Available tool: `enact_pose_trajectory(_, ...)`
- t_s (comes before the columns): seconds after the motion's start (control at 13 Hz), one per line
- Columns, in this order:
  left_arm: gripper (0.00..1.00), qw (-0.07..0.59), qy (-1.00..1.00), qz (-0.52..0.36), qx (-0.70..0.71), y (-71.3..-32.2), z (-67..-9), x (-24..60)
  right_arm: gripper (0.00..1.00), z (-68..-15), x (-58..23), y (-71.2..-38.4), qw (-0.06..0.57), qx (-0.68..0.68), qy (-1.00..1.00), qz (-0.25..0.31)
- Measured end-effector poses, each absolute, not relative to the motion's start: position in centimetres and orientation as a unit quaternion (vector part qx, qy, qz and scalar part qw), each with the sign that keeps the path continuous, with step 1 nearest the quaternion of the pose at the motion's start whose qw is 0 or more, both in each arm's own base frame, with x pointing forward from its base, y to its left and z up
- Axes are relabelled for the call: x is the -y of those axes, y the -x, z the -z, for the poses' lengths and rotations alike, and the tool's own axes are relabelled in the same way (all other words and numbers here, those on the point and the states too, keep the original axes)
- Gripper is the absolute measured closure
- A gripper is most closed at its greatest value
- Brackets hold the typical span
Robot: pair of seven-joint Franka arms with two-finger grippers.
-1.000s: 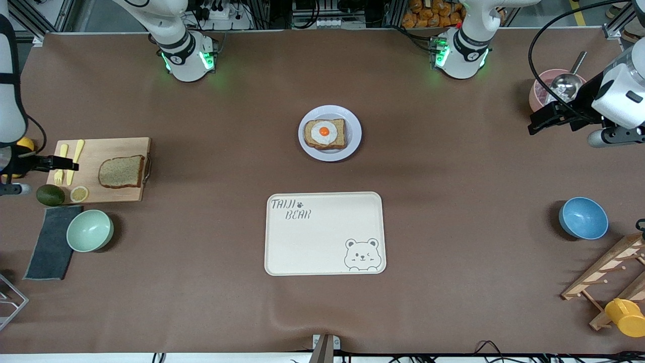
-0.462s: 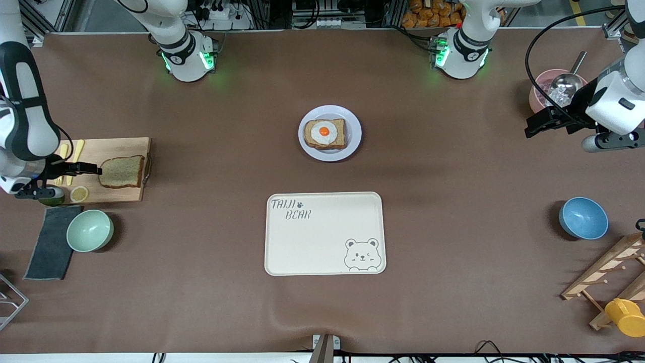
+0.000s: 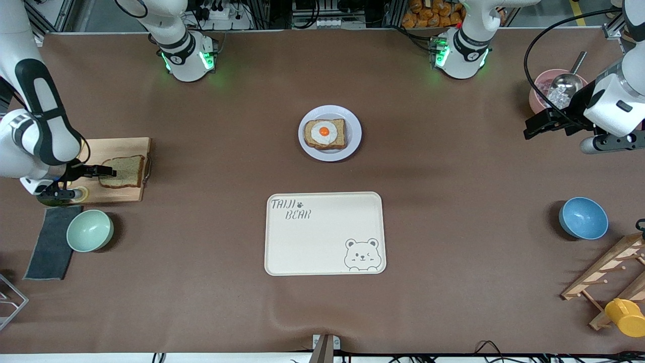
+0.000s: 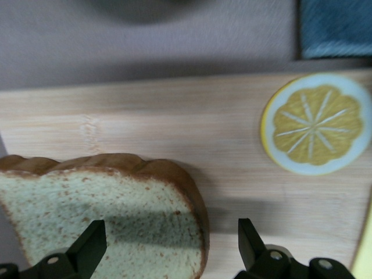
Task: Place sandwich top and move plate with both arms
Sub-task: 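Grasp the bread slice with the right gripper and lift it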
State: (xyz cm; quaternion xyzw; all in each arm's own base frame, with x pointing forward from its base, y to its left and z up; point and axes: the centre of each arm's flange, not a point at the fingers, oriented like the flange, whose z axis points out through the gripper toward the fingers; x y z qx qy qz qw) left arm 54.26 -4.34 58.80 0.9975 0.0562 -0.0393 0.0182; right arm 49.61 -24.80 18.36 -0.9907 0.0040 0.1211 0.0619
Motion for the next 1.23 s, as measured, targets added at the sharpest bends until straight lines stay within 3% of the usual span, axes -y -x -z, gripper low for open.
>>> enact_pose_trajectory(0.23, 0.00, 0.018, -0.998, 0.037, -0.056, -54.3, -58.8, 4.4, 0.00, -18.2, 24.8, -49.5, 0.062, -0.005, 0.991, -0.120)
enact_pose_trajectory(0.46, 0.00, 0.019, -0.998, 0.036, -0.055, -54.3, -58.9, 4.4, 0.33, -18.6, 24.4, -49.6, 0.068, -0.003, 0.990, -0.121)
enact_pose_trajectory(0.62, 0.00, 0.019, -0.998, 0.034, -0.056, -54.3, -59.0, 4.4, 0.40, -18.7, 24.4, -49.7, 0.073, 0.023, 0.990, -0.117)
enact_pose_trajectory(1.0, 0.00, 0.019, -0.998, 0.033, -0.057, -54.3, -59.1, 4.2, 0.44, -18.8, 24.7, -49.6, 0.080, 0.058, 0.989, -0.111)
enact_pose_trajectory(1.23, 0.00, 0.019, -0.998, 0.032, -0.057, -54.3, -59.2, 4.2, 0.70, -19.6, 24.8, -49.7, 0.079, 0.066, 0.989, -0.108)
